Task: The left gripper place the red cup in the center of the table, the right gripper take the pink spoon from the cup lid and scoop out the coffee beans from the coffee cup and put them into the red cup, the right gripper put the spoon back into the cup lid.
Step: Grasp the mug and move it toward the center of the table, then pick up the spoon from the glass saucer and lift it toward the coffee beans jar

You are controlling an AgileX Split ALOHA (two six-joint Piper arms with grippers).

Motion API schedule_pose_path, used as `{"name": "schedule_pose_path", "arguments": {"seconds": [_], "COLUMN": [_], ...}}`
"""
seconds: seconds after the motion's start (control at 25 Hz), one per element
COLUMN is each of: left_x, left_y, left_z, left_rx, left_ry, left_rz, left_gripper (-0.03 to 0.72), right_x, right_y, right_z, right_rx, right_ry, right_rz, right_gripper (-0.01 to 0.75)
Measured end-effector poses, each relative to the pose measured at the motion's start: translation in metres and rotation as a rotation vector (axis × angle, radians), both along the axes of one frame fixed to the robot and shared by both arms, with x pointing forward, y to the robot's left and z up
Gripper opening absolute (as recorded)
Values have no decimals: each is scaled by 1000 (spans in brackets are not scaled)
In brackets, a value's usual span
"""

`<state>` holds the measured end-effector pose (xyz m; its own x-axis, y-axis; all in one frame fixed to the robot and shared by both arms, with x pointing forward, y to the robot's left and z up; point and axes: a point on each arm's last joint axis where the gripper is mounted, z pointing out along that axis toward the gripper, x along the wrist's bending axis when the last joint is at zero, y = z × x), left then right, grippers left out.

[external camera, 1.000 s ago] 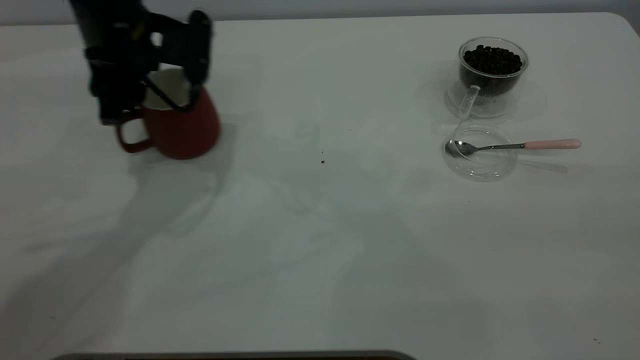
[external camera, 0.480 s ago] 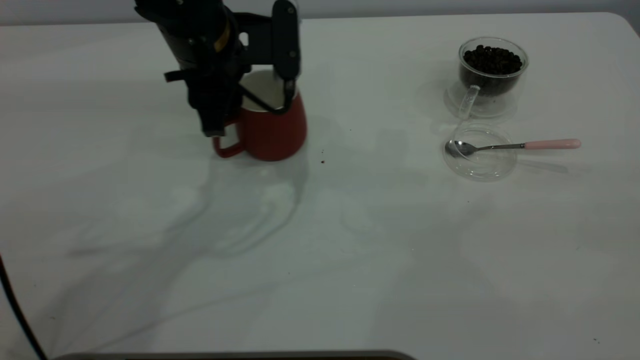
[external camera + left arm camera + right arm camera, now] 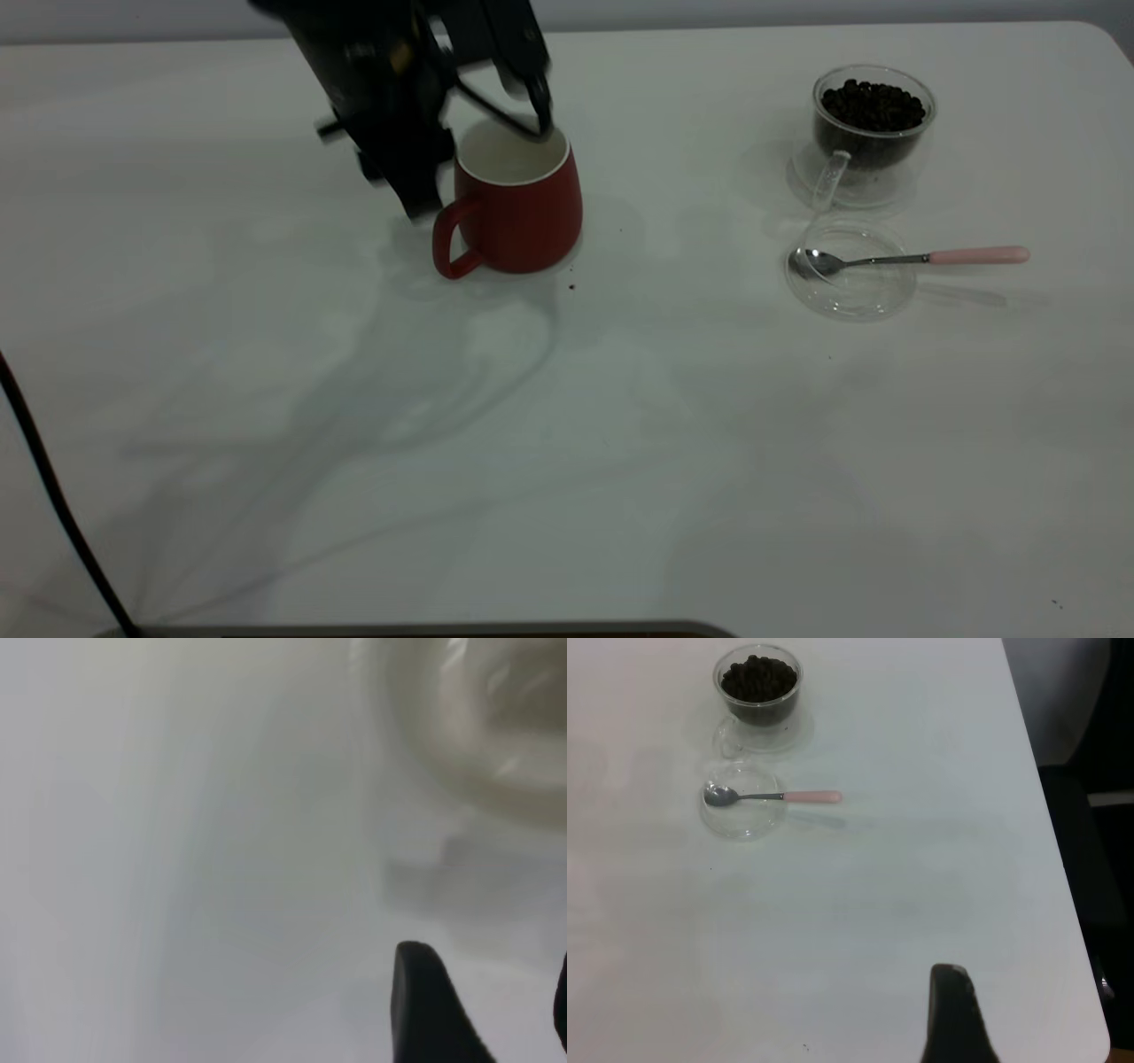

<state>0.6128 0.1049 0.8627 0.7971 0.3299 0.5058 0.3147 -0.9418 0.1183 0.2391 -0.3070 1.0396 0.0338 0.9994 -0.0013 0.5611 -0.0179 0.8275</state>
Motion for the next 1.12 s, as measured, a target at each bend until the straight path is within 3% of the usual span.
{"name": "schedule_pose_path", "arguments": {"seconds": [0.24, 0.56, 0.68, 0.8, 1.12], "left_x": [11, -6, -20, -37, -93], "left_y": [25, 71, 87, 98, 123], "left_z": [91, 213, 244, 268, 327], "left_rx": [4, 127, 126, 52, -324], "left_ry": [-198, -661, -785, -846, -851], "left_rz": [197, 431, 563, 663, 803], "left_gripper": [407, 407, 407, 407, 407], "right_x": [0, 0, 0, 0, 0], "right_y": [0, 0, 0, 0, 0], "right_z": [0, 0, 0, 0, 0], "right_rx": [0, 0, 0, 0, 0], "right_ry": [0, 0, 0, 0, 0], "right_rz": [0, 0, 0, 0, 0], "right_gripper": [519, 519, 519, 519, 519]}}
